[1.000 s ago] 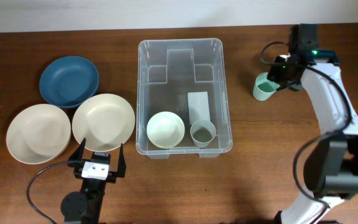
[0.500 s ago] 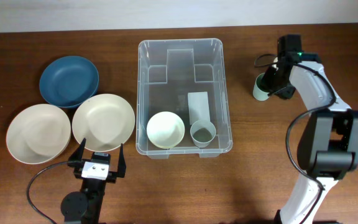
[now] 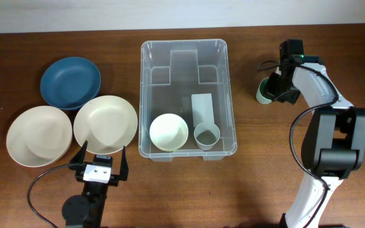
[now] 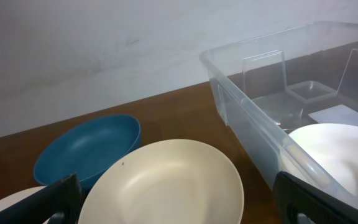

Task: Pack container
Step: 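Grasp the mint-green cup and drop it into the white cup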

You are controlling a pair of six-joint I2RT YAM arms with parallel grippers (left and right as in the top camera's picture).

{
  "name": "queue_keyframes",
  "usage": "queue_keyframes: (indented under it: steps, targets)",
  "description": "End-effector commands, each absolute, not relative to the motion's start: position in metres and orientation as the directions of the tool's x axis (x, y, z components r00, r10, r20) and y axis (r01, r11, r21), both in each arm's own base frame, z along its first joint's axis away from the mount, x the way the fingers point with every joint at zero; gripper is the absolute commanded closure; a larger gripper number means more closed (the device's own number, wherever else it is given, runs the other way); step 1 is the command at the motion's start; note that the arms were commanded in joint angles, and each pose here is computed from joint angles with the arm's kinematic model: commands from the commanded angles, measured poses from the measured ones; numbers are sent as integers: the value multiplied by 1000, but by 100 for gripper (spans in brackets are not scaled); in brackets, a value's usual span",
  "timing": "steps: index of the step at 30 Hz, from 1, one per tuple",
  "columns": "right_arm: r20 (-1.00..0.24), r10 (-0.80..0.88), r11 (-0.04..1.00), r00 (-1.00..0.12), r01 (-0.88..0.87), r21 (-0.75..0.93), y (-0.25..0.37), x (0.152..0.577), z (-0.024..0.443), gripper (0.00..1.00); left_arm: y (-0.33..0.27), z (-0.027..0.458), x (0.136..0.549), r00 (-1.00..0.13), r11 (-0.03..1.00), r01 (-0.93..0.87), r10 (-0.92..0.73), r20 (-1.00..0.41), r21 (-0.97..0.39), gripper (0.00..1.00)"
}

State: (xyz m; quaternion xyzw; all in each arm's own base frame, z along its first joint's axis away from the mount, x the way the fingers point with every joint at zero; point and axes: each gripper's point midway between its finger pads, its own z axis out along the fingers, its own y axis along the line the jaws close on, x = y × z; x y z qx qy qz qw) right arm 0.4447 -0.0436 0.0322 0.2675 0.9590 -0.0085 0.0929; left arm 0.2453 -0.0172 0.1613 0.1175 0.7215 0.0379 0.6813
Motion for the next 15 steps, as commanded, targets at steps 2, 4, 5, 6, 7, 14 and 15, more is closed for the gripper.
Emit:
queue_keyframes:
  steps: [2,4,5,6,7,14,15]
  targets:
    - [-257,419,907,-871,414,78,-25,443,85,96,-17,159,246,-43,966,116,237,-971,230,1]
    - [-300,364,931,-882,356,84,-14,441,110,96,-17,159,246,-43,966,115,237,-971,230,1]
    - [-328,325,945,-887,315,87,-5,438,126,96,-17,159,246,-43,966,115,237,-971,230,1]
    - [-355,286,958,-890,273,87,4,436,140,96,-17,159,246,-43,966,115,237,-971,230,1]
    - [-383,241,970,-892,226,85,13,433,154,96,-17,159,246,-43,966,115,237,-971,230,1]
    - [-564,-162,980,-810,-201,6,100,390,245,96,-17,159,246,-43,966,115,237,-971,230,1]
    - [-575,-195,972,-794,-235,-5,111,383,252,96,-17,159,246,-43,966,115,237,-971,231,0]
